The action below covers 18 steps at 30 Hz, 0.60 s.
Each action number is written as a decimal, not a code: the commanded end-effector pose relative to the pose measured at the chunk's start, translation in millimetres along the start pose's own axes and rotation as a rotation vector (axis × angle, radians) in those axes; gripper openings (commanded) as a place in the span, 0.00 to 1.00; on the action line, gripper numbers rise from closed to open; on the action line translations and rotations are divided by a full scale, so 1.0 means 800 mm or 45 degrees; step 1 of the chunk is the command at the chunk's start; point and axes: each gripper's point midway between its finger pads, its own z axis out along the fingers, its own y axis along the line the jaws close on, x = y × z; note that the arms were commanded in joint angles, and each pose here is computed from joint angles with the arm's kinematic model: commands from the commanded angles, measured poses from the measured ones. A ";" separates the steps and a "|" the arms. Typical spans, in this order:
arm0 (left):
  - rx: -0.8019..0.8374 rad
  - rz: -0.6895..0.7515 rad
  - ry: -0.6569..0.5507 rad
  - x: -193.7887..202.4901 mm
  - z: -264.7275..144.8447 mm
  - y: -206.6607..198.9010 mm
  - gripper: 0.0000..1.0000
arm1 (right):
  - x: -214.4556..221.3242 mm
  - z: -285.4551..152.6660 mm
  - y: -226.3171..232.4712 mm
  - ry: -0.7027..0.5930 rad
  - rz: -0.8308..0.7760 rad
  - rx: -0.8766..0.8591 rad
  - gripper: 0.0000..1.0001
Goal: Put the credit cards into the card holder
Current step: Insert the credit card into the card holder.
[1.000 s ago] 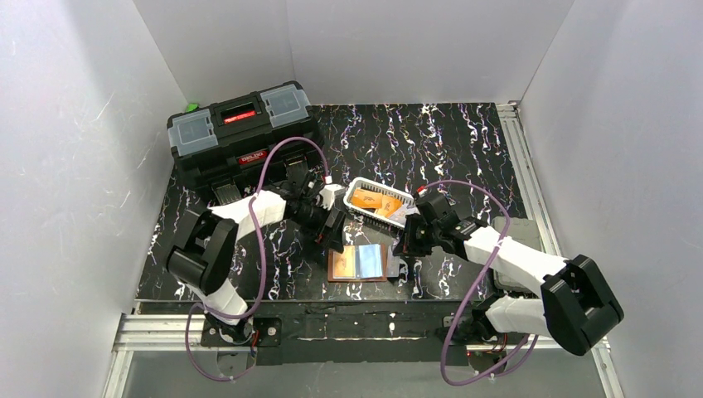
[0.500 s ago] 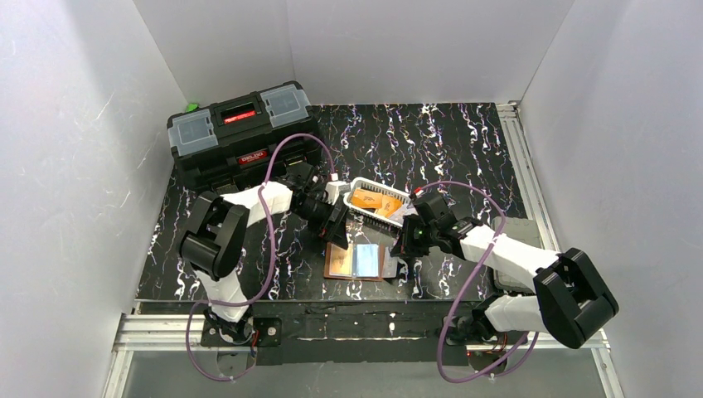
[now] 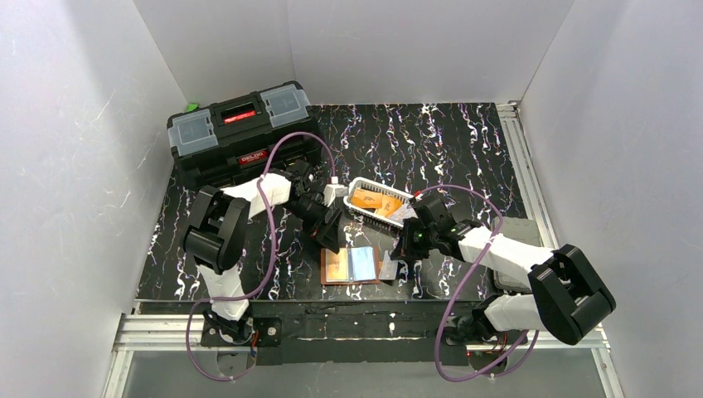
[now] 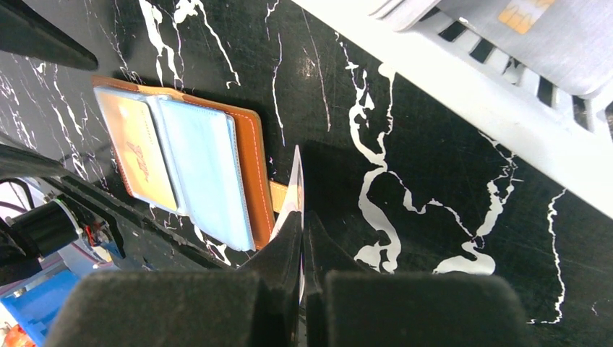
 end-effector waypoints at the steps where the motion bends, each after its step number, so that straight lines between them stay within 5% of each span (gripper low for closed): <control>1: -0.074 0.172 0.035 -0.009 -0.033 0.010 0.74 | 0.004 0.004 -0.014 0.002 -0.020 0.047 0.01; 18: -0.235 -0.051 0.183 0.054 -0.030 0.038 0.72 | 0.003 0.004 -0.012 0.004 -0.015 0.048 0.01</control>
